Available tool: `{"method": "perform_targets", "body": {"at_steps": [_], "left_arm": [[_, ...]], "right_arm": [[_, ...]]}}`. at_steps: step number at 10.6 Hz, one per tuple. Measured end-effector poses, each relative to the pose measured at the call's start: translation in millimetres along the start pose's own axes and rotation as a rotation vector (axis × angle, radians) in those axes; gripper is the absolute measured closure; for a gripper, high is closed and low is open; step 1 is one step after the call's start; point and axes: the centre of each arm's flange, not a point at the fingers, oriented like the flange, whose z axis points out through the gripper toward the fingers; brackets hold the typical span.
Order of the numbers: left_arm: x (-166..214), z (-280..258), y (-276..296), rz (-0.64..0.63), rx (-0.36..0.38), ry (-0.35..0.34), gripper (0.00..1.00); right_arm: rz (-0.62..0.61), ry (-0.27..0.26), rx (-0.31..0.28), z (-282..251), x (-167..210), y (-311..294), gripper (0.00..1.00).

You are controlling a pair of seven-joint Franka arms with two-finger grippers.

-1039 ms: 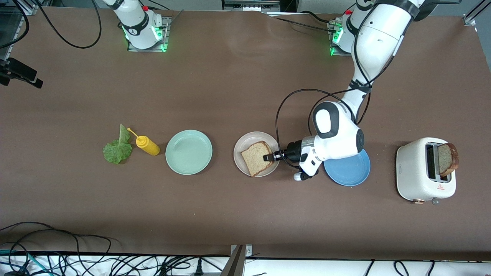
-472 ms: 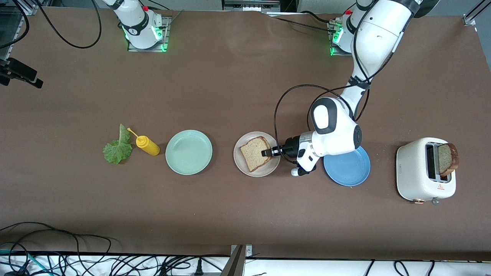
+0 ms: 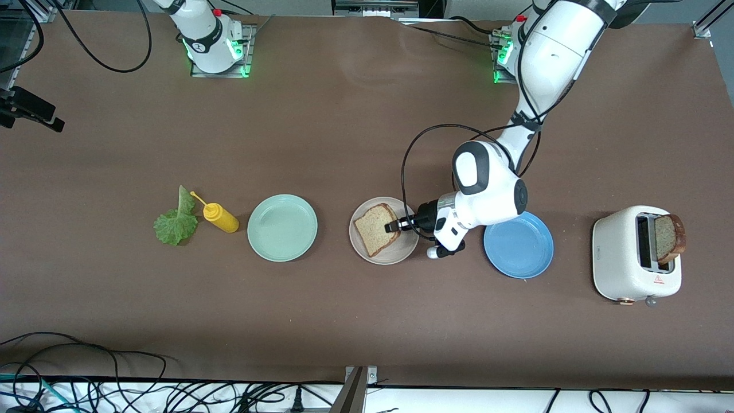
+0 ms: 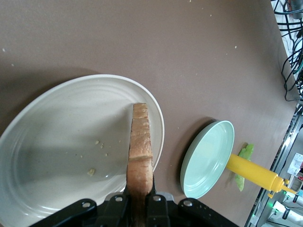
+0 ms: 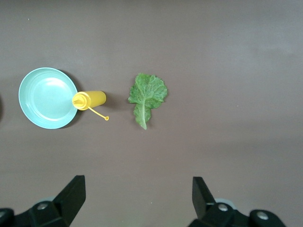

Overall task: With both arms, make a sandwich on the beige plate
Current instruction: 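Lower the bread onto the beige plate and open the left gripper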

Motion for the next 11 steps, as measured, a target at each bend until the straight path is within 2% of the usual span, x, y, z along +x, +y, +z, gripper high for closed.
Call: {"method": "perform_targets", "body": {"at_steps": [1, 2, 5, 6, 8, 9, 11], "left_arm": [[1, 2, -2, -0.003, 0.002, 0.000, 0.89], [1, 3, -5, -0.006, 0.004, 0.000, 0.81], [7, 0, -11, -0.015, 0.008, 0.010, 0.41], [12, -4, -14, -0.020, 0.010, 0.019, 0.31], [21, -12, -21, -0.026, 0.018, 0.039, 0.04], [25, -16, -25, -0.019, 0.029, 0.049, 0.00], [34, -24, -30, -0.009, 0.047, 0.067, 0.00]], "right_arm": [[0.000, 0.000, 0.000, 0, 0, 0, 0.00], [-0.001, 0.000, 0.000, 0, 0, -1, 0.00], [-0.001, 0.000, 0.000, 0, 0, -1, 0.00], [-0.001, 0.000, 0.000, 0, 0, -1, 0.00], [-0.001, 0.000, 0.000, 0, 0, -1, 0.00], [-0.001, 0.000, 0.000, 0, 0, -1, 0.00], [-0.001, 0.000, 0.000, 0, 0, -1, 0.00]]}}
